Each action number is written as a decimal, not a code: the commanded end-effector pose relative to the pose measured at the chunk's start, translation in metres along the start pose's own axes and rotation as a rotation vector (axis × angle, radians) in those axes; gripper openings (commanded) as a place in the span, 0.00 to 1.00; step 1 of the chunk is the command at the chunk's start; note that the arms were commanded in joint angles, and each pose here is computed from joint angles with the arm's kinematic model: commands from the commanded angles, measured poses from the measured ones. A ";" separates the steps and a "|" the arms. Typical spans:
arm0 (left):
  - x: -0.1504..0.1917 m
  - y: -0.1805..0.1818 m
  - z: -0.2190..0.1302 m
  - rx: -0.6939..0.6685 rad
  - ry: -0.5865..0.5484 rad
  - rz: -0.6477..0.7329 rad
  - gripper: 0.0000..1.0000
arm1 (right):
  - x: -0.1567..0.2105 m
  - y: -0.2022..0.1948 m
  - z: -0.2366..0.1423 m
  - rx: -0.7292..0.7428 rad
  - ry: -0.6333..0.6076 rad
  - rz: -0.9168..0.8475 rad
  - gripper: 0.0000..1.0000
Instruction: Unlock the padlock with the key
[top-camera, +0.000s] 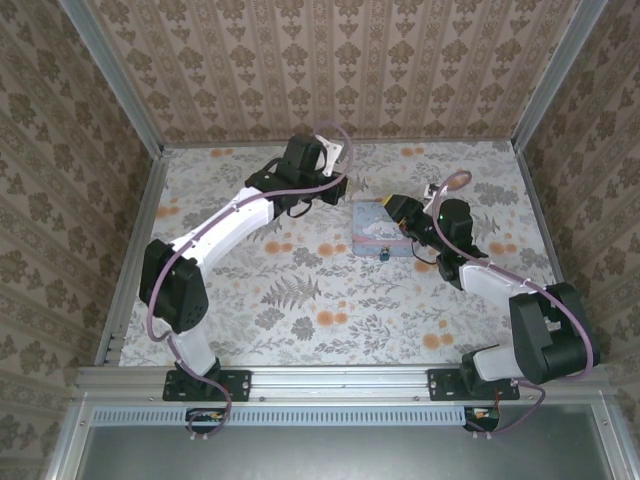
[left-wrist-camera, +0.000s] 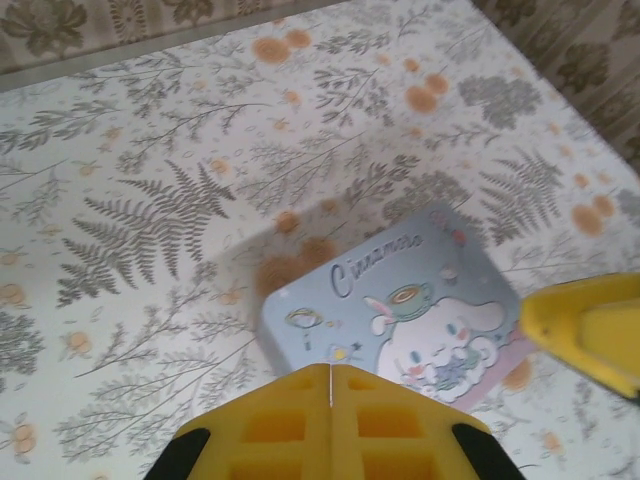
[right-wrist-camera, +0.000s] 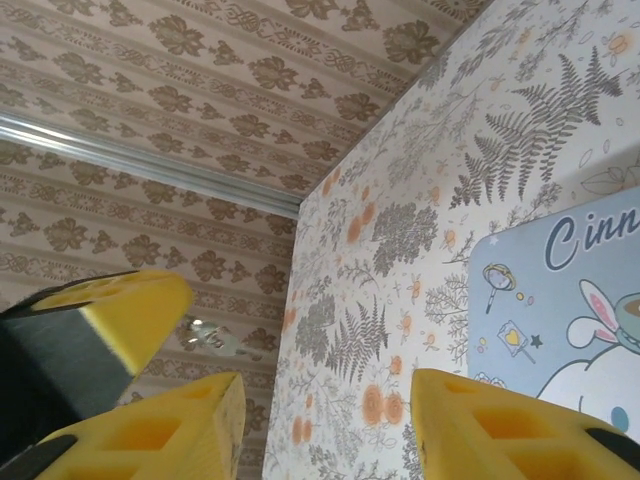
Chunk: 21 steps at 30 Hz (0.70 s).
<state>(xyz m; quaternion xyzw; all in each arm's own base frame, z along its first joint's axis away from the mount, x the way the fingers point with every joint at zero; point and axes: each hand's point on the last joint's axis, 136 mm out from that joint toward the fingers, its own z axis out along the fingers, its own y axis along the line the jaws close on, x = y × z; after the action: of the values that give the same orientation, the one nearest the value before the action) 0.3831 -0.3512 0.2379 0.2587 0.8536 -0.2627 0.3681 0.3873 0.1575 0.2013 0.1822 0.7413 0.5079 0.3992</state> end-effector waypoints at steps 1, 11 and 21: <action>0.003 0.005 -0.009 -0.044 -0.007 0.097 0.00 | -0.011 0.033 0.000 -0.113 0.001 -0.090 0.45; 0.001 -0.005 -0.010 -0.066 -0.071 0.205 0.00 | -0.015 0.041 0.007 -0.208 0.005 -0.065 0.47; -0.011 -0.034 -0.015 0.263 -0.168 0.023 0.00 | -0.009 0.048 0.008 -0.292 0.033 -0.077 0.51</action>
<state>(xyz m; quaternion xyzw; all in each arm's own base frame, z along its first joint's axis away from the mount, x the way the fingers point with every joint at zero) 0.3711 -0.3623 0.2259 0.3015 0.8160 -0.2995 0.3918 0.3966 0.1730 0.2289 0.1198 0.6935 0.5773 0.4141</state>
